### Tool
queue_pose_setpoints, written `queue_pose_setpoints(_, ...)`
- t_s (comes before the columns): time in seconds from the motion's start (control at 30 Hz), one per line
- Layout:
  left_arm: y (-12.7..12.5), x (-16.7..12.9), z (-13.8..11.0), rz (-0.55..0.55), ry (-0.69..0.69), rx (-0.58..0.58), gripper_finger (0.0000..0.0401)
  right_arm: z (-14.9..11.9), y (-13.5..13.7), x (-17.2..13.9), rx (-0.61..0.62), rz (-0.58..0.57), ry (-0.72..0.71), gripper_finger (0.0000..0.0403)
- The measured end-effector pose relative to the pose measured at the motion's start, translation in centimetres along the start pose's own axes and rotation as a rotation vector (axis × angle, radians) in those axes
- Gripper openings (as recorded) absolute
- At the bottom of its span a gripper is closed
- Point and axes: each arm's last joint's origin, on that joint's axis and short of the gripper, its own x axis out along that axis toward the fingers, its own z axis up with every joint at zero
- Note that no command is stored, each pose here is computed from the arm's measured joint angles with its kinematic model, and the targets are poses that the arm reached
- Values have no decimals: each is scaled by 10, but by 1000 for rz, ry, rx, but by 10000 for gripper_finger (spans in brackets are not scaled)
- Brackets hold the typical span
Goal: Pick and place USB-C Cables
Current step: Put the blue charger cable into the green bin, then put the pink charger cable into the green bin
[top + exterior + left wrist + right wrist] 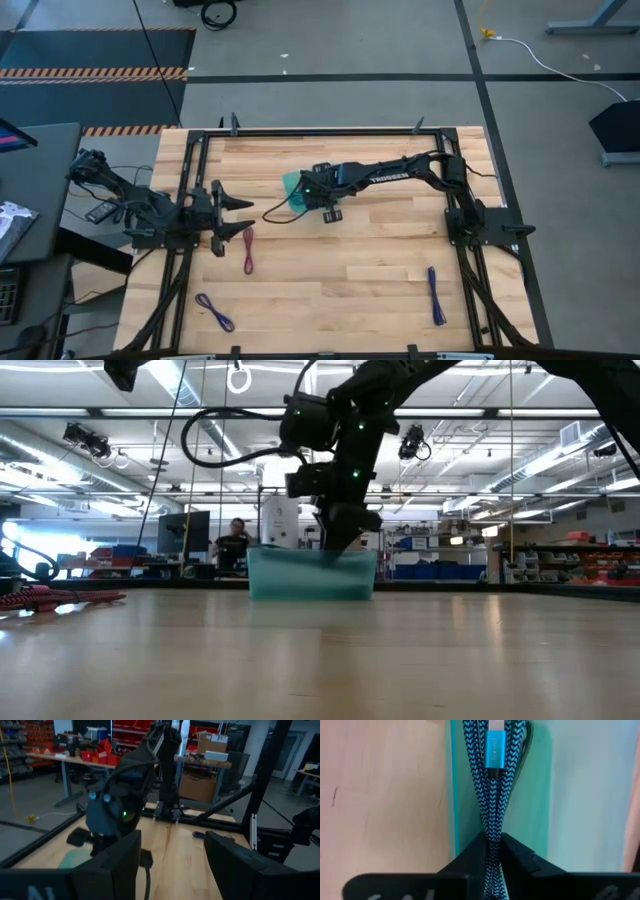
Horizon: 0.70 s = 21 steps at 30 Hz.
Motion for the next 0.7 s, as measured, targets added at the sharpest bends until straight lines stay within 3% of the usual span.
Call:
queue_pose_setpoints(0.37, 1, 1, -5, 33, 32, -31, 226, 7, -10, -17, 98, 15, -6, 170)
queue_pose_setpoints(0.5, 4, 3, -14, 151, 72, -90, 223, 17, -16, -49, 144, 4, -31, 209)
queue_pose_setpoints(0.7, 11, 8, -37, 219, 245, -326, 202, 24, -17, -113, 273, 21, -15, 234)
